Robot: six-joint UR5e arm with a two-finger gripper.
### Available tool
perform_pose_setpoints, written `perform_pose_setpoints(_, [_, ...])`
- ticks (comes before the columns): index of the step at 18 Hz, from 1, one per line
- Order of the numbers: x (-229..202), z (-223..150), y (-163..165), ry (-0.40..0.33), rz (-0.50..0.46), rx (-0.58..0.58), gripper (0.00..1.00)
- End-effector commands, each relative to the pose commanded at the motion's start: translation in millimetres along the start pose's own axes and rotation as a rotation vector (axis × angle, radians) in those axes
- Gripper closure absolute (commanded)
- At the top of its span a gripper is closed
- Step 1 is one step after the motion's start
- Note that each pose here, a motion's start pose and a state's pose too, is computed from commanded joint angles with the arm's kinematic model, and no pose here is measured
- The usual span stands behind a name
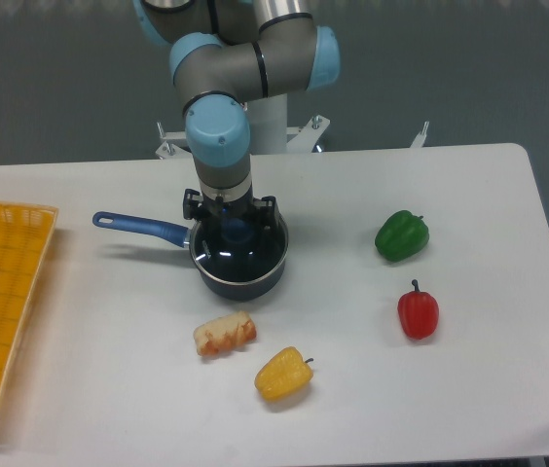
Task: Open the lid
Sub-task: 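Close the gripper on the blue lid knob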
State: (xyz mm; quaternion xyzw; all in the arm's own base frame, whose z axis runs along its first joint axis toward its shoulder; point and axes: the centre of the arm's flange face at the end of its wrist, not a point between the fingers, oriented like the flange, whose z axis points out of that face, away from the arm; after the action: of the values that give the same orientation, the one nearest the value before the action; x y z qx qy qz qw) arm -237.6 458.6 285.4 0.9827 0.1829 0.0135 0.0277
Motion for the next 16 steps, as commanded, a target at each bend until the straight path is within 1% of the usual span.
perform_pose_setpoints(3, [0.4,2.1,0.7,-0.004,0.003,-0.007,0.11])
perform_pose_setpoints(4, [1.2,2.1,0.6,-0.004,0.005,-0.007,0.16])
perform_pose_setpoints(10, [6.3,1.0,-0.5,-0.007,0.017,-0.006,0.22])
perform_pose_setpoints(16, [5.7,-2.4,-2.3,-0.009,0.018,0.0,0.22])
